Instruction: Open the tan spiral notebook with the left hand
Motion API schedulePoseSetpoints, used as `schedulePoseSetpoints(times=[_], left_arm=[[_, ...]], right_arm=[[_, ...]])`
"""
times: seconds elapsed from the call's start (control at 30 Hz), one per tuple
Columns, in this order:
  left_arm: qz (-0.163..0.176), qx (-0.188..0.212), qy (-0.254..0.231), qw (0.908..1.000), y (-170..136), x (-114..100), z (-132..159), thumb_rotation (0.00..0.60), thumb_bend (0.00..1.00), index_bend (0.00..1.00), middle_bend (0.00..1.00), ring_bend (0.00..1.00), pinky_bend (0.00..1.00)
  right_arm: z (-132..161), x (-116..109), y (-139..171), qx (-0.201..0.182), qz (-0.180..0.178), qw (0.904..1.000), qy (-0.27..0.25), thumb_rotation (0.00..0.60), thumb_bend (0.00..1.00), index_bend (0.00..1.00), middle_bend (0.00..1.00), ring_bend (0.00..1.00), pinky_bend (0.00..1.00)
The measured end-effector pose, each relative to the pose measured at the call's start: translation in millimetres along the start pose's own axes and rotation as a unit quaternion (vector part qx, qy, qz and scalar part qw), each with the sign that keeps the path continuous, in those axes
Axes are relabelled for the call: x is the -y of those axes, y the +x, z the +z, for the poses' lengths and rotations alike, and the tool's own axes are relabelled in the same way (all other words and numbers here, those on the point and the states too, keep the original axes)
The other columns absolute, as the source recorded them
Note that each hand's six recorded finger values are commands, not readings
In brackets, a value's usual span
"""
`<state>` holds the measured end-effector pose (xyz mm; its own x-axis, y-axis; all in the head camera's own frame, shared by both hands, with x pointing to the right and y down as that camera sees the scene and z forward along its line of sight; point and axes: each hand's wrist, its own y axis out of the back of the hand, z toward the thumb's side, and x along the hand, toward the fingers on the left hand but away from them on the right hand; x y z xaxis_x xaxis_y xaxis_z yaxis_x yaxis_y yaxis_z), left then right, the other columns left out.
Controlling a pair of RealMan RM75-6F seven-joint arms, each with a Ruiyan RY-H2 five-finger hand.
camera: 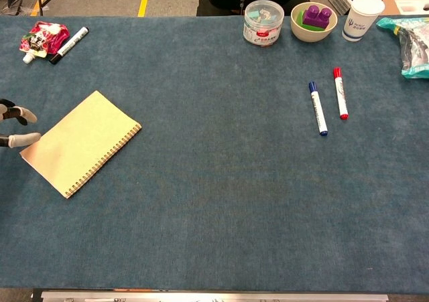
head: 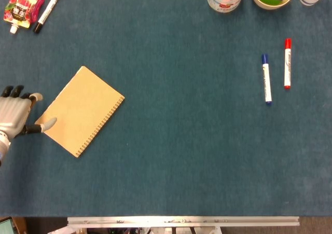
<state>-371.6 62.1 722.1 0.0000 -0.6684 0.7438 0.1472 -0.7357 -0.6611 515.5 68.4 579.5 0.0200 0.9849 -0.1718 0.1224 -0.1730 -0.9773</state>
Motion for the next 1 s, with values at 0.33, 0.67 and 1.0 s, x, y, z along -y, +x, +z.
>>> schedulePoseSetpoints(times=[0.33,0.67,1.0], left_arm=[[-0.031,0.015,0.016,0.9993,-3,19,8,0.000,0.18,0.17,0.23,0.02,0.00],[-0.050,0.019,0.024,0.9983,-8,27,13,0.000,0.18,0.17,0.23,0.02,0.00],[-0.067,0.059,0.026,0.9956,-30,30,38,0.000,0.18,0.17,0.23,0.02,0.00]], right_arm=[[-1,-1,1,0.003,-0.001,1.0000,0.001,0.600,0.23,0.24,0.25,0.15,0.27],[-3,-1,2,0.005,0.000,1.0000,0.000,0.600,0.23,0.24,0.25,0.15,0.27],[-4,-2,3,0.007,-0.003,1.0000,-0.001,0.600,0.23,0.24,0.25,0.15,0.27]])
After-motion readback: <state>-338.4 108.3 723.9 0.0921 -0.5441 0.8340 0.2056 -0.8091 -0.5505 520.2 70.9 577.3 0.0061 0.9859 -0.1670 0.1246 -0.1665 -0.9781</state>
